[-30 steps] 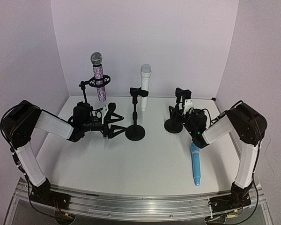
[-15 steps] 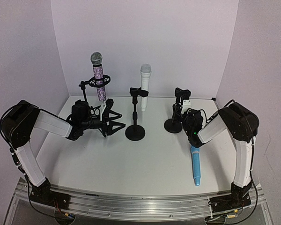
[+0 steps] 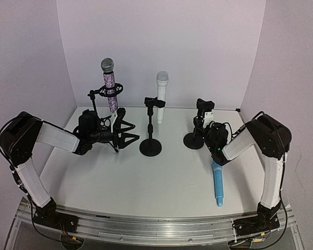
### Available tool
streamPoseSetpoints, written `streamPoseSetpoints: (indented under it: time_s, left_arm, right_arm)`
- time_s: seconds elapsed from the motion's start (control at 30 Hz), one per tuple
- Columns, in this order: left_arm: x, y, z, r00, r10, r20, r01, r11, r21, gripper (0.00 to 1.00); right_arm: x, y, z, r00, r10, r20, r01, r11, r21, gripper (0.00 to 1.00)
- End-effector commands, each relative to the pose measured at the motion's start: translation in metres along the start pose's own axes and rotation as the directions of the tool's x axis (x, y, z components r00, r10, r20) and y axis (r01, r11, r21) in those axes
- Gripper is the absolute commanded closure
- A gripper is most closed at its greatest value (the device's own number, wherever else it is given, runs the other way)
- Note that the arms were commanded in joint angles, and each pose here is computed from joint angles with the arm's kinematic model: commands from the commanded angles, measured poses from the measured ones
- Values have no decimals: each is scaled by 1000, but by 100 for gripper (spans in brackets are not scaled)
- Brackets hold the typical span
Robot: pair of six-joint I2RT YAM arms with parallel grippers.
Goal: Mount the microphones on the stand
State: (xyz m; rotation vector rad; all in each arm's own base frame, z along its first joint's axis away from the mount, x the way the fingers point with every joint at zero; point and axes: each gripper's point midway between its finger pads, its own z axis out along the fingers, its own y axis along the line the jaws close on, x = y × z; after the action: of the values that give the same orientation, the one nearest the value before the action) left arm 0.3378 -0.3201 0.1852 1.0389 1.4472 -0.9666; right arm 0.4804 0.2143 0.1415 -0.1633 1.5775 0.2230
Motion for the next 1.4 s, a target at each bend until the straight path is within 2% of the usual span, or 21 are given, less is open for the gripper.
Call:
streamPoseSetpoints:
  time_s: [0.0,0.23,0.47,0.63,0.87,1.07,1.13,1.3,1.37]
  left_arm:
    - [-39,-4,-13,995,77,58,-76,997,-24,27]
    - [-49,-21,-28,995,90,41,-90,996,-9,27]
    - [-58,-37,-43,994,100,33,-100,995,3,27]
    - [-61,-45,-51,994,97,42,-97,995,0,27]
    - [-61,-48,-56,993,112,46,-111,994,-14,27]
    - [-65,-45,-55,988,141,58,-139,990,-29,26]
    - [-65,-46,-55,988,146,58,-145,989,-25,26]
    - [-65,-47,-53,987,146,65,-146,989,-10,26]
    - [-67,-49,-53,986,152,70,-153,988,2,26]
  right_arm:
    - [-63,23,-34,993,48,111,-45,998,-34,100]
    - [-66,83,-103,995,49,82,-45,998,-45,100]
    - [-58,156,-160,996,63,56,-53,986,-160,100]
    - [-58,200,-173,992,78,96,-56,975,-217,100]
    - [-35,238,-173,992,106,63,-83,953,-291,100]
    - [-7,247,-178,998,57,28,-45,951,-307,100]
    - [-6,245,-181,999,46,26,-36,951,-307,93]
    - [-9,247,-185,999,16,38,-3,948,-320,50]
    - [-9,245,-187,999,14,37,-1,946,-323,40]
